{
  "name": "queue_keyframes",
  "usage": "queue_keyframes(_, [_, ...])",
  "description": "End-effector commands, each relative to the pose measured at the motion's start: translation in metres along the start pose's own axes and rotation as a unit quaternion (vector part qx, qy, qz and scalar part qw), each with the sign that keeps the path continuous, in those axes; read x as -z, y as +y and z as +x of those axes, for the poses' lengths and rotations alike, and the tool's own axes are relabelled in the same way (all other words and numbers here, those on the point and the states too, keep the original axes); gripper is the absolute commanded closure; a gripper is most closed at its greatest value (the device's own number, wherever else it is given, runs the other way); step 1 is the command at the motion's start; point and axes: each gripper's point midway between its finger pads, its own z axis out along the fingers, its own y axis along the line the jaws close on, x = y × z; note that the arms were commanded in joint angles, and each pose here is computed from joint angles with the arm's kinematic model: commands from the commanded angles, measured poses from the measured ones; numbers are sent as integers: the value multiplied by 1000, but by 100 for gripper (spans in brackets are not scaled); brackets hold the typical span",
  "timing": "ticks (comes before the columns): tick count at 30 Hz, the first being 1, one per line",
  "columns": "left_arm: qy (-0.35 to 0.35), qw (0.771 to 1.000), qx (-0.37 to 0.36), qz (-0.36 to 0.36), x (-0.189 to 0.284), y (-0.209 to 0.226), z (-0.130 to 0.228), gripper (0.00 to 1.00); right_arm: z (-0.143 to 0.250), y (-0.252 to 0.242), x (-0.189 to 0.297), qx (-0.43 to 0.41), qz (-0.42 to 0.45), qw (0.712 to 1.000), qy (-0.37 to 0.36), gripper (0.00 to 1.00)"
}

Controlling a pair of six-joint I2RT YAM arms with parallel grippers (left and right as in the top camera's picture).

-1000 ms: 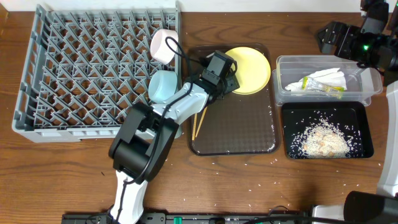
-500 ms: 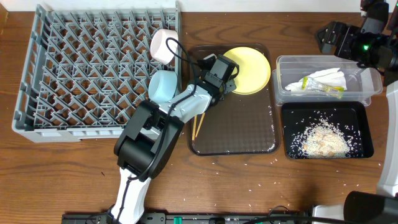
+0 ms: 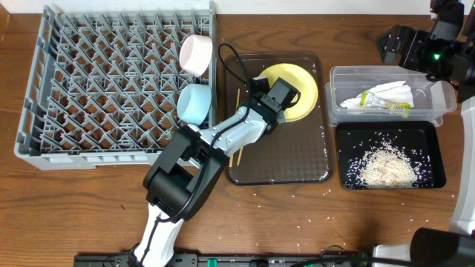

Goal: Sort waste into correct bins and load items into the dishwasher
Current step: 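Move the left gripper to the yellow plate and grasp its rim, then lift and tilt the yellow plate with the left gripper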

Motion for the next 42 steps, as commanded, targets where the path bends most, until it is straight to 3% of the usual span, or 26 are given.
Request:
queue_keyframes(1, [37,999,-15,-28,-12,19,20,71,-1,-1,3,-7,0,1000,-3,1])
queue_keyframes(6, [79,997,-11,1,-8,9,33,72,-1,-1,3,-7,0,1000,-3,1])
queue_keyframes(20, [75,996,52,0,-40,8,44,71,-1,-1,3,-7,0,1000,-3,1])
queue_keyframes(22, [74,996,53,1,-40,7,43,77,-1,-1,3,-7,0,1000,-3,1])
queue_keyframes(24, [74,996,53,2,-40,7,43,92,-1,-1,3,-7,0,1000,-3,1])
queue_keyframes(27, [71,996,54,4,-37,6,40,93,-1,-1,3,-7,0,1000,-3,1])
queue_keyframes(33, [49,998,37,29,-18,-3,19,93,-1,-1,3,-7,0,1000,-3,1])
queue_keyframes(42, [-20,996,7,81,48,-11,-48,92,-1,-1,3,-7,0,1000,-3,1])
